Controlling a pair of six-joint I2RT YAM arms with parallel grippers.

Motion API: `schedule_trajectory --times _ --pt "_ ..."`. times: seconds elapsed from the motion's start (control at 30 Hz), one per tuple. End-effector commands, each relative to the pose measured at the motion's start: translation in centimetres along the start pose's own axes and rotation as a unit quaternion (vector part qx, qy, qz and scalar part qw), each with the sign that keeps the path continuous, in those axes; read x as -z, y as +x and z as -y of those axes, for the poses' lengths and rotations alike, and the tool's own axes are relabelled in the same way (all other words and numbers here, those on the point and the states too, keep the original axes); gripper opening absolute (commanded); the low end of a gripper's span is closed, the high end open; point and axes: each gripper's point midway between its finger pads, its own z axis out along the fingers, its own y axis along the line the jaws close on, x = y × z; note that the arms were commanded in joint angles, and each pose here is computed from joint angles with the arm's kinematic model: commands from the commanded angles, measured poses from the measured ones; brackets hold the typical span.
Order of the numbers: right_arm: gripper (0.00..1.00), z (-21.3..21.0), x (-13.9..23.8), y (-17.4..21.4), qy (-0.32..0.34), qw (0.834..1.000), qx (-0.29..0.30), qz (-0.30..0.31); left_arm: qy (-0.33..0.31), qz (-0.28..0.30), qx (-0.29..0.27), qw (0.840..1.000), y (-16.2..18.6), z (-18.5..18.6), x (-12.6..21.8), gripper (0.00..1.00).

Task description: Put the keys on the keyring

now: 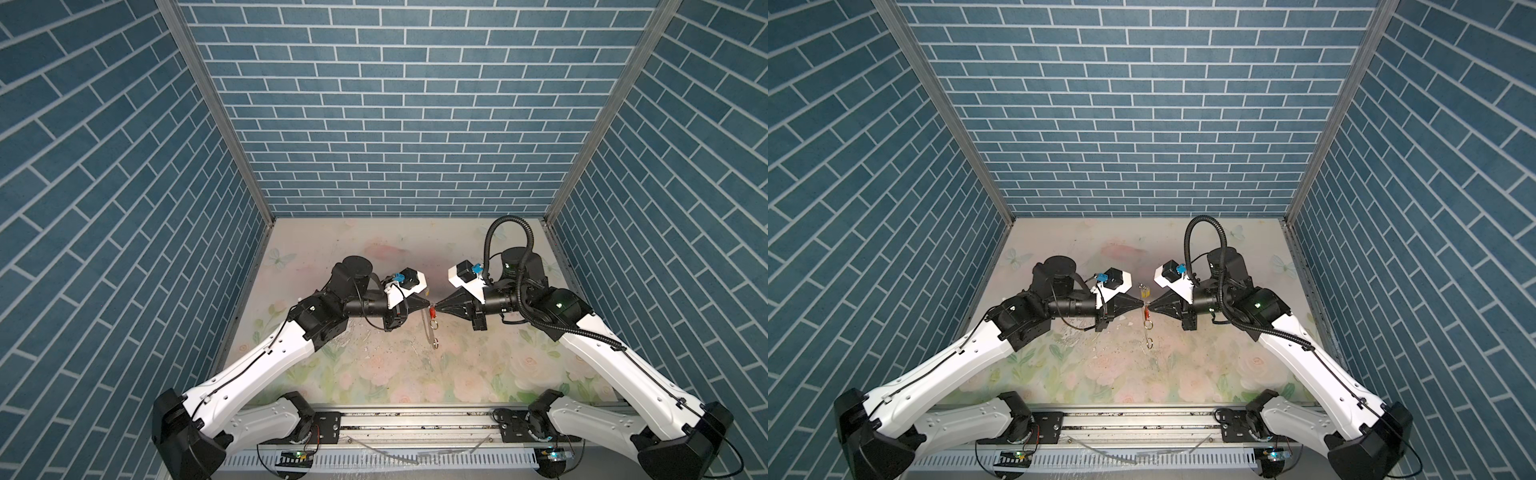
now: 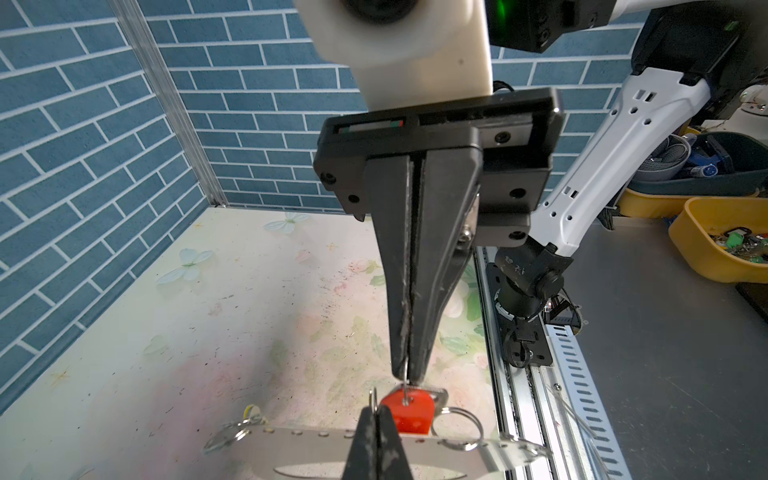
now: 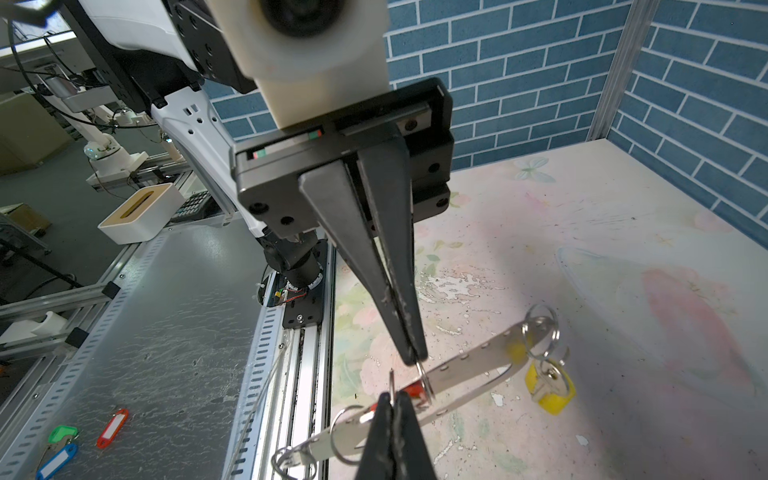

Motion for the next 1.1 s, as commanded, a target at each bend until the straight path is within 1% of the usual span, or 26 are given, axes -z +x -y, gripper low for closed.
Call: schedule_trajectory --times 0.0,0.2,0.3,0.37,0.43,0.57,0.67,0.77,0.93,1.07 --pt "0.00 -0.7 0.5 -1.6 -0.010 0.999 0.029 0.012 -0.005 0.025 -0.025 0.999 -1.8 0.1 0.8 0.00" --pt "0.00 1.0 1.5 -2.3 0.056 0.997 0.037 0.030 -0.006 0.021 -0.035 0.999 -1.2 0.2 0.9 0.00" --pt "0.00 1.0 2.0 -2.6 0.070 0.996 0.038 0.032 0.002 0.030 -0.027 0.999 -1.1 -0.2 1.1 0.00" --pt "0.00 1.5 2.3 -2.3 0.094 0.995 0.035 0.030 0.017 0.041 -0.003 0.999 -1.6 -1.1 1.6 0.00" --pt "0.00 2.7 2.7 -2.1 0.134 0.990 0.034 0.032 0.032 0.050 0.011 0.998 -2.2 -1.6 2.0 0.00" --pt "0.00 4.2 2.9 -2.3 0.177 0.981 0.047 0.058 0.051 0.056 0.016 0.997 -3.4 -1.9 2.4 0.00" --pt "0.00 5.7 2.6 -2.3 0.199 0.977 0.052 0.057 0.069 0.054 0.019 0.996 -4.3 -1.7 2.5 0.00" --pt "0.00 6.7 1.8 -2.4 0.201 0.975 0.074 0.064 0.077 0.052 0.022 0.995 -4.5 -1.6 2.5 0.00" --pt "0.00 7.0 1.5 -2.8 0.204 0.969 0.111 0.089 0.082 0.057 0.023 0.995 -4.9 -1.5 2.6 0.00" --pt "0.00 6.1 1.0 -2.5 0.176 0.973 0.124 0.085 0.083 0.064 0.027 0.994 -4.9 -1.6 2.4 0.00"
